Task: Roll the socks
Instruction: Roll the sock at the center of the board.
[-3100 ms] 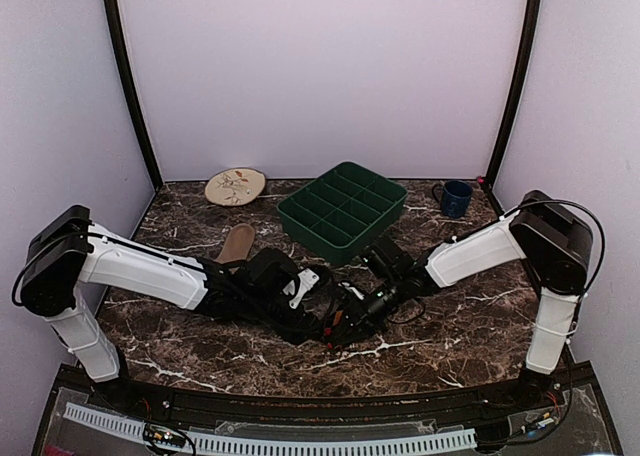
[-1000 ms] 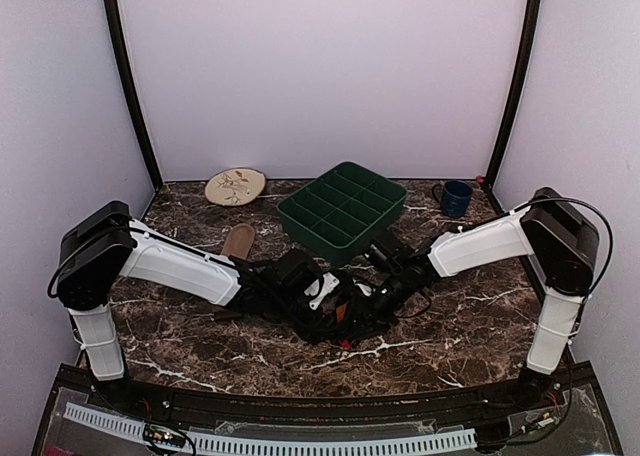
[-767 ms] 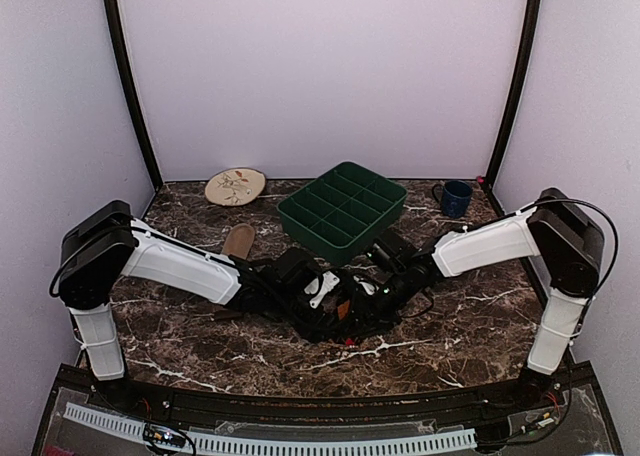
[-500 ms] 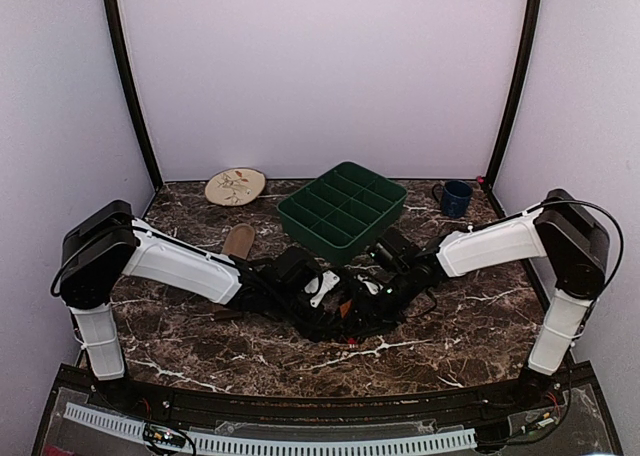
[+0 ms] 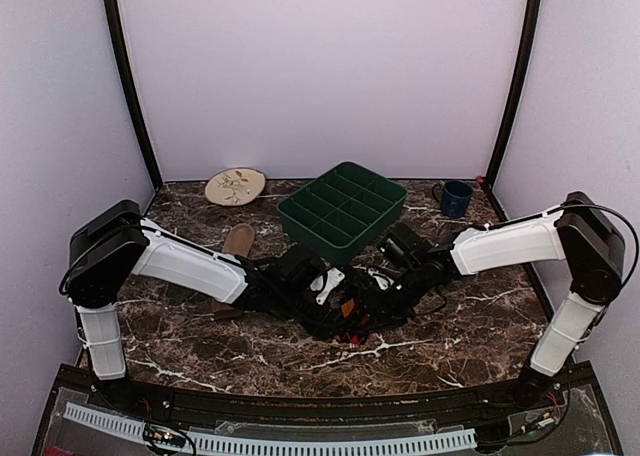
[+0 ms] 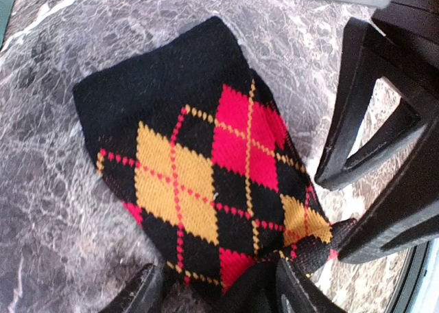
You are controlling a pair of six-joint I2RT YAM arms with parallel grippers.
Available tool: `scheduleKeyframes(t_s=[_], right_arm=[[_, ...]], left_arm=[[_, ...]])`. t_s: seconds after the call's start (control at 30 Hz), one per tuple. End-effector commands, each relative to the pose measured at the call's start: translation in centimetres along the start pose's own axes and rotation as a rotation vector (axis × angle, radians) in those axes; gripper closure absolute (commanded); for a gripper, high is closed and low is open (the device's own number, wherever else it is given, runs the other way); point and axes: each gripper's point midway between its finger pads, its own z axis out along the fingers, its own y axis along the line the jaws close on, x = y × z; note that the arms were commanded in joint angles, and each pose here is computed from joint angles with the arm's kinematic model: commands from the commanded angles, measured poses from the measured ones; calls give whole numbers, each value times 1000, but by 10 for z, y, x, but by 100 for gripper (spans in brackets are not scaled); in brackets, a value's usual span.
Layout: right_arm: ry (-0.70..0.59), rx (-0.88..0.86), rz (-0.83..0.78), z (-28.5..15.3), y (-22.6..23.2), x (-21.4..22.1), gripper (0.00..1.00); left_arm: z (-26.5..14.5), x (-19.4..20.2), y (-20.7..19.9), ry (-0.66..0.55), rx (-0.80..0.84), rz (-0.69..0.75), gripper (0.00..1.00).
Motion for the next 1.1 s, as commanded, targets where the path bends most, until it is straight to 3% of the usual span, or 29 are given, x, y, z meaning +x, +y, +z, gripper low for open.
scheduleKeyframes(t_s=[0.0,0.43,1.07], right_arm=[[-44,53,-1,-14,-9,1,60],[-270,300,-207,-61,-34,-1,60],[-461,575,-728,-47,4,19,61]], left_arm=[[17,65,17,215,-37,-69,41],[24,84,19,278,-30,-132,41],[30,97,18,323,2,-174,43]])
